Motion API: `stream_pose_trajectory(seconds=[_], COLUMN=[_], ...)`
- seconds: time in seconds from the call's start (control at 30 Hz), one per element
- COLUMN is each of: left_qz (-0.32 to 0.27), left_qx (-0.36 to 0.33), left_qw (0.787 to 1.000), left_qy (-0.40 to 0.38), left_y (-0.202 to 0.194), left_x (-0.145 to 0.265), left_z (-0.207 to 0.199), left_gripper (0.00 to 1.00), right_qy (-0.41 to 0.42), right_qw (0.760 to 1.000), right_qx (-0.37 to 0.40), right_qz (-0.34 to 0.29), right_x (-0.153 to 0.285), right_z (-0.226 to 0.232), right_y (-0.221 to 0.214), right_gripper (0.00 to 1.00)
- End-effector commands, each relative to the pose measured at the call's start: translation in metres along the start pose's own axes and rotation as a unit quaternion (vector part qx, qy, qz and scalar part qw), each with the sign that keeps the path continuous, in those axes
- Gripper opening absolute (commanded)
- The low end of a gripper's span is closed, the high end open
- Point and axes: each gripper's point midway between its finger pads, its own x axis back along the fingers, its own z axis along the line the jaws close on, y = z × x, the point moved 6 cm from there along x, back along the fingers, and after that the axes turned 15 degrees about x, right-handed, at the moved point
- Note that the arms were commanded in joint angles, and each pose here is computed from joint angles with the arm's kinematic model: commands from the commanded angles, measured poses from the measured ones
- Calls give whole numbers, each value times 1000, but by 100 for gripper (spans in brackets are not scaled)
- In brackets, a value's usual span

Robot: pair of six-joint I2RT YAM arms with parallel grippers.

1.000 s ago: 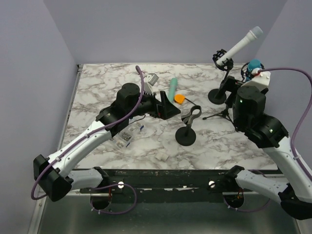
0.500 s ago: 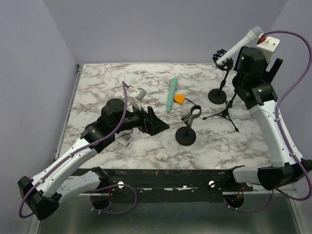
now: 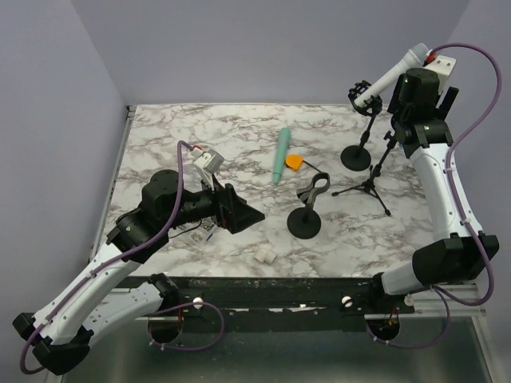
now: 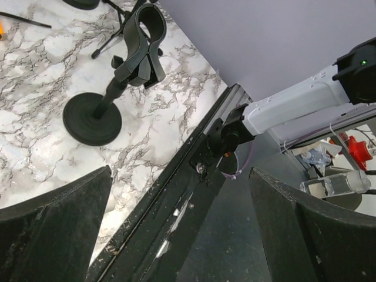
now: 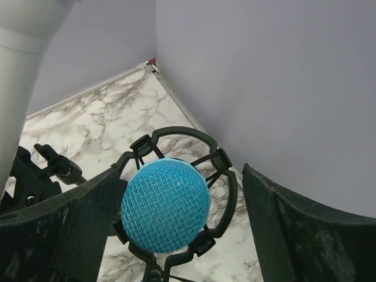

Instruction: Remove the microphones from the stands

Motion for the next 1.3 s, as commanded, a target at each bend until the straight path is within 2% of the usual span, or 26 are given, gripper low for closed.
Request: stream_pose_trajectory(seconds=[0.0, 0.07, 0.1, 0.17, 0.3, 0.63, 0.73, 0.83, 0.97, 1.07, 1.17, 1.27], left_qz=[-4, -5, -6, -6, -4, 3, 3, -2, -16, -35, -57, -67], left_qx=[-22, -24, -24, -24, -21, -15, -16, -21, -30, -39, -52, -69], left_qw=[1000, 1000, 1000, 1000, 1000, 1000, 999, 999, 999, 998, 997, 995], left_qy=[-5, -8, -9, -8, -8, -21, -28, -31, -33, -28, -17, -4], left_y=[3, 4, 4, 4, 4, 9, 13, 20, 29, 39, 51, 66], left_x=[15, 15, 16, 15, 11, -1, -4, -7, -7, -5, -3, -4], left_z=[-13, -14, -15, -14, -12, -15, -19, -25, -32, -37, -42, -47], left_gripper=[98, 99, 99, 99, 98, 99, 99, 99, 99, 99, 98, 98], right_qy=[48, 53, 55, 59, 71, 115, 137, 196, 320, 424, 549, 663], right_qw=[999, 999, 998, 998, 997, 989, 981, 964, 924, 882, 818, 730], right_qx=[-11, -8, -9, -10, -22, -68, -98, -125, -145, -141, -130, -153], right_qz=[-1, 3, 4, 3, -12, -70, -100, -132, -153, -146, -109, -60], right_x=[-6, -6, -5, -3, 10, 72, 101, 129, 164, 184, 196, 201], right_z=[10, 11, 11, 9, -2, -54, -73, -79, -66, -46, -14, 23], right_y=[6, 6, 7, 9, 28, 93, 106, 110, 109, 103, 92, 74], right_gripper=[83, 71, 60, 46, 29, 13, 8, 5, 1, 1, 1, 1])
